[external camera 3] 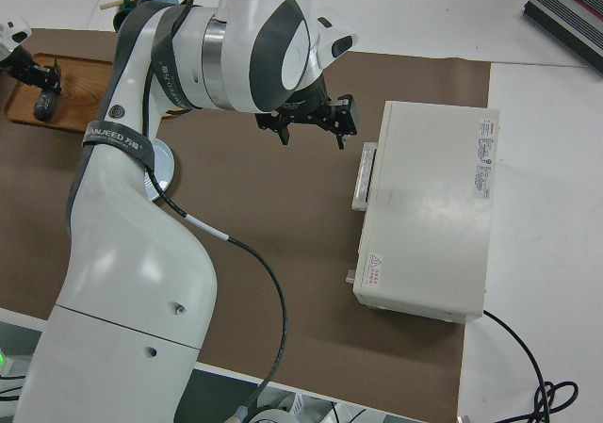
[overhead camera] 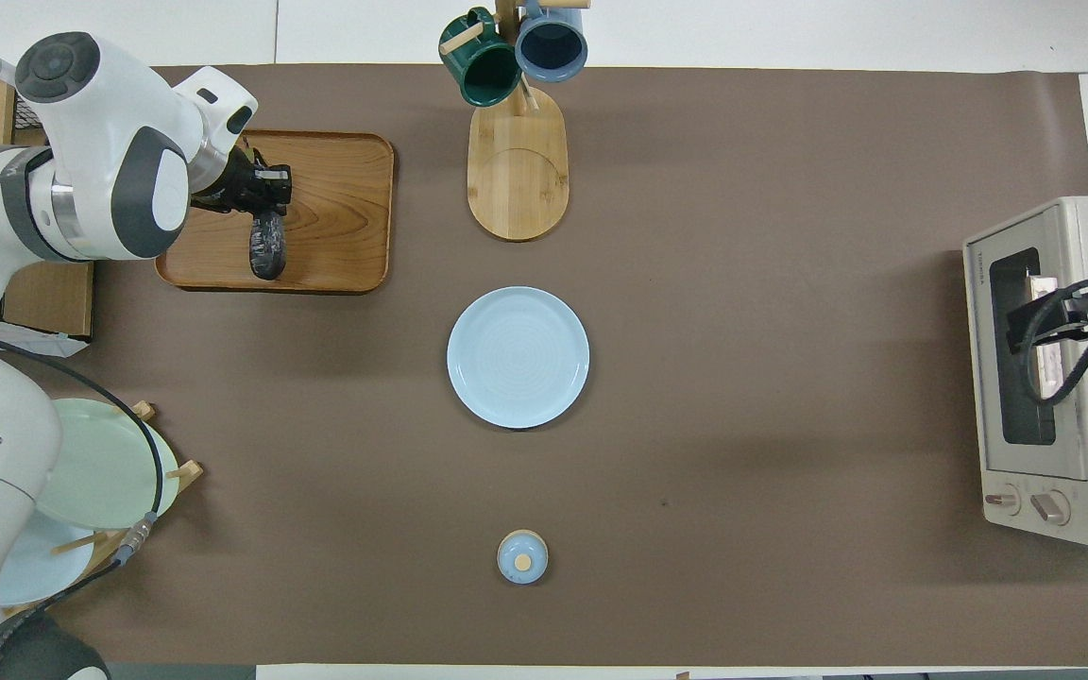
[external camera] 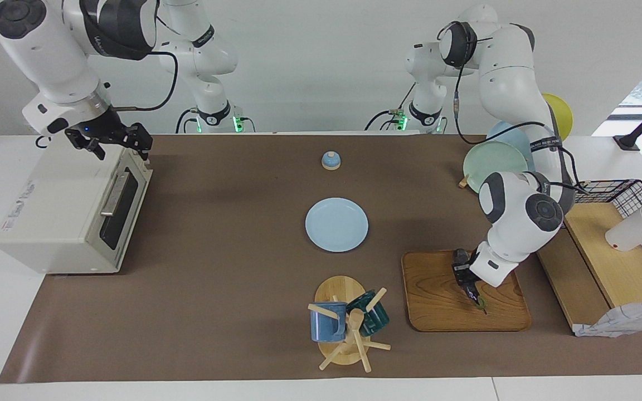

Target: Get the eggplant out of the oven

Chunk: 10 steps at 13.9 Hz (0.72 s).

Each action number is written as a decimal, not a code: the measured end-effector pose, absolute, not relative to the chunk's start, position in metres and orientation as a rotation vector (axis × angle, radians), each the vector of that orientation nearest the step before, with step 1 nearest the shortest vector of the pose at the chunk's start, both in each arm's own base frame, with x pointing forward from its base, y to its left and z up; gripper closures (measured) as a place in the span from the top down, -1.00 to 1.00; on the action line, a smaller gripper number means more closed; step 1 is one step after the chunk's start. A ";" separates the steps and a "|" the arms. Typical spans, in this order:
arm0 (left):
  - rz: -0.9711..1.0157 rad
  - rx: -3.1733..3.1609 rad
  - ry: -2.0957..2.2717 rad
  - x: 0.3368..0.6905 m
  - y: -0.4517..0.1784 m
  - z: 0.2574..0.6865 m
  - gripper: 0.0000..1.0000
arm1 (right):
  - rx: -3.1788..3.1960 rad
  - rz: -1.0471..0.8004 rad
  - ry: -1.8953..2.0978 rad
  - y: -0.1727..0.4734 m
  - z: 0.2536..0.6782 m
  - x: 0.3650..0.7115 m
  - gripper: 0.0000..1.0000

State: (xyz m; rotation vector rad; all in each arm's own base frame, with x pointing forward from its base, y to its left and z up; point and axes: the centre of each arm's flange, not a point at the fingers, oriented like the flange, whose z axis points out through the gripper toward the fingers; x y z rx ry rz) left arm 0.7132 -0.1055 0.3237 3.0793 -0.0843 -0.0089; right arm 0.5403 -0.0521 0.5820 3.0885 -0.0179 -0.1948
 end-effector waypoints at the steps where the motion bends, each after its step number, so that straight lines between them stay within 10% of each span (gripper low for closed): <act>1: -0.010 3.080 -0.090 0.713 -0.106 0.324 -0.36 | 3.092 -0.193 -0.028 -0.055 0.582 0.540 1.00; 7: 0.058 3.076 -0.081 0.716 -0.100 0.361 0.98 | 3.105 -0.186 -0.052 -0.062 0.584 0.540 1.00; 10: 0.100 3.078 -0.058 0.703 -0.085 0.434 1.00 | 3.105 -0.183 -0.052 -0.062 0.584 0.540 1.00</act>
